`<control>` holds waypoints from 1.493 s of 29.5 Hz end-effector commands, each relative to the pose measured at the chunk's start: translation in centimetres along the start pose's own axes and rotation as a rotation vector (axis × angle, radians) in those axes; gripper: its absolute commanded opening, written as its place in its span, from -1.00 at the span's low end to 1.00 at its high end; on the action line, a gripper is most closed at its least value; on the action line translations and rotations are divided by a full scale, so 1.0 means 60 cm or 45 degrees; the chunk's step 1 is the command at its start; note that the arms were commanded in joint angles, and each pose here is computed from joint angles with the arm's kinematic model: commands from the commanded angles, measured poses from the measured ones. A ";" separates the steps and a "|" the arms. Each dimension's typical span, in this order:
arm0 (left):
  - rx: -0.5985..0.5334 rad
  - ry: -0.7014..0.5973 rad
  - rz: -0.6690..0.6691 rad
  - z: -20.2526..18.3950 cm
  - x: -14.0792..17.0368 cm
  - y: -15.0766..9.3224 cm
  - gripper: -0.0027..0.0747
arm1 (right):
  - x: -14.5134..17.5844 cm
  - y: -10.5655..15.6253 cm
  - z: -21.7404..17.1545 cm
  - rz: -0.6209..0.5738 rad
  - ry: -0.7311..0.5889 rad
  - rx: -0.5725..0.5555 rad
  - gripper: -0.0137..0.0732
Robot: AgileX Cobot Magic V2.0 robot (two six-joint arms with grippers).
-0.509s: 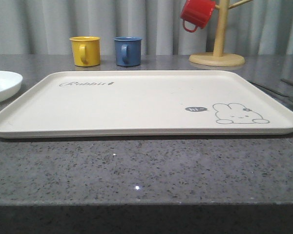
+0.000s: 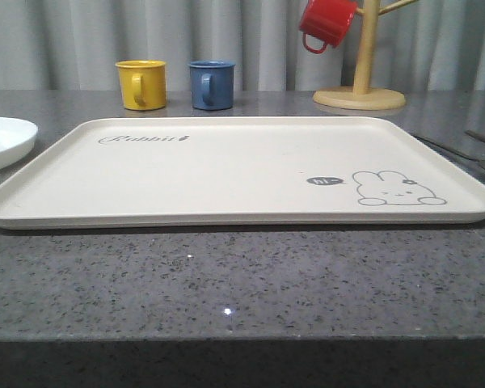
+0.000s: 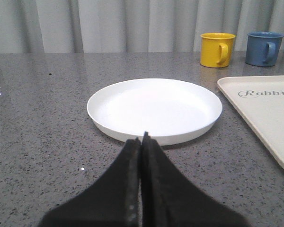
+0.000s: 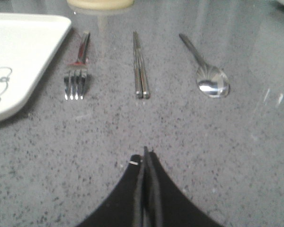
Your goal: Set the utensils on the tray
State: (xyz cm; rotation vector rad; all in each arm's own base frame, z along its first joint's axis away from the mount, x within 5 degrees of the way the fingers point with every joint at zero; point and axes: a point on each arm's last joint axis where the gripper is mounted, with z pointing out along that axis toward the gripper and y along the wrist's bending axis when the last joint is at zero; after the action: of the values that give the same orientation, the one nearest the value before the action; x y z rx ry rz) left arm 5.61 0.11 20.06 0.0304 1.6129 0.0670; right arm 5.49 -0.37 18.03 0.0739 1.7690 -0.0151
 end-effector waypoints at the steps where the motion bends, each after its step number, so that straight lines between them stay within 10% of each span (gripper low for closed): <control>1: -0.016 -0.130 -0.019 -0.004 -0.013 0.002 -0.98 | -0.024 0.001 -0.006 -0.024 -0.179 -0.004 -0.84; 31: -0.034 -0.264 -0.019 -0.006 -0.029 0.004 -0.98 | -0.042 0.003 -0.009 0.001 -0.325 -0.026 -0.84; 39: -0.073 -0.703 -0.048 -0.030 -0.096 0.011 -0.98 | -0.119 0.006 -0.044 0.012 -0.534 -0.037 -0.84; 44: -0.054 -0.659 -0.039 -0.049 -0.174 0.013 -0.98 | -0.202 0.006 -0.089 0.017 -0.534 -0.022 -0.84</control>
State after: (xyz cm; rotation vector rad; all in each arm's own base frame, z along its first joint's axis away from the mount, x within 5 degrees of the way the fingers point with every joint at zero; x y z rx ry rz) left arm 4.17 0.25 27.01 -0.0042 1.1767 0.0767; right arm 3.71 -0.23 27.41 0.0677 1.4326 0.0073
